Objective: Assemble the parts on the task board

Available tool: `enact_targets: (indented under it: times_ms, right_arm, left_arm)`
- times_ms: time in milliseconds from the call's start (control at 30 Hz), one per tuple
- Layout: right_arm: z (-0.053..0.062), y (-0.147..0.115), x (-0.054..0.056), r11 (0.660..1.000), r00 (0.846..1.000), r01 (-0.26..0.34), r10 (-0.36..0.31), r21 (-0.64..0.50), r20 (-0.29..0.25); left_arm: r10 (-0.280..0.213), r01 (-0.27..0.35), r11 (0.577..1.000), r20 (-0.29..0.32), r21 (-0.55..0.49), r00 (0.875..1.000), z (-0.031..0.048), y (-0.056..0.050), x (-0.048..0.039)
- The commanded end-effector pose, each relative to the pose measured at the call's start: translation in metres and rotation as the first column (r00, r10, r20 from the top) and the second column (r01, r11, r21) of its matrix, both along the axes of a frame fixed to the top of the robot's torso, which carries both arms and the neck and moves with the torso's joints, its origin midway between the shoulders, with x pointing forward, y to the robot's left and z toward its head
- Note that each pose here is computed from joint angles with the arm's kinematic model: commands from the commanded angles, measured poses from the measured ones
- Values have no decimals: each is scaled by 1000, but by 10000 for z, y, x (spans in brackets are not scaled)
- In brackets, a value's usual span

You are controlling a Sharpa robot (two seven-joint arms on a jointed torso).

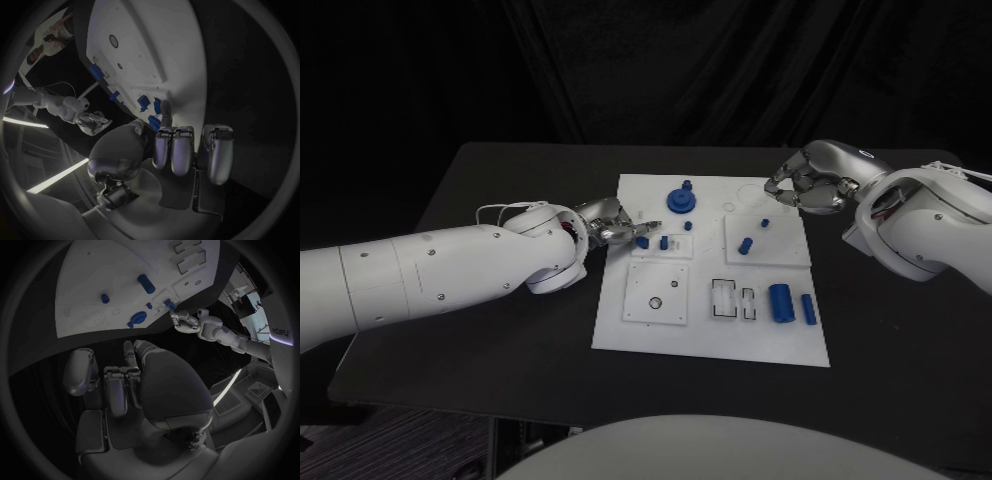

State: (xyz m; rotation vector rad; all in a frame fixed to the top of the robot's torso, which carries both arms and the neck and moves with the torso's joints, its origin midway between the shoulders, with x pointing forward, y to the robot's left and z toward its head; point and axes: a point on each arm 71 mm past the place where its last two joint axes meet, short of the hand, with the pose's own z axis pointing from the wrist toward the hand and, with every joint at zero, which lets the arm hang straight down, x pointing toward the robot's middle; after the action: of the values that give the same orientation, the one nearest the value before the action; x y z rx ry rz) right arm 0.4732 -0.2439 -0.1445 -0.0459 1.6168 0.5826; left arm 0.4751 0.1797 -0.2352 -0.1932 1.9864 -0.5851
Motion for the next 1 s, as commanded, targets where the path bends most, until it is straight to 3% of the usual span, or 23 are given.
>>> enact_targets:
  times_ms: [33,700,1000]
  right_arm:
    - [-11,-13,2,1000,1000,20,-20,-1,-3]
    - [-21,-18,-1,1000,1000,23,-23,0,-4]
    - [-23,-19,-4,1000,1000,22,-22,0,-5]
  left_arm:
    - [-25,23,999,-26,-48,999,-22,-30,-17]
    - [-54,56,994,14,-97,998,9,-68,-4]
    - [-43,43,996,-2,-84,999,-5,-59,-3]
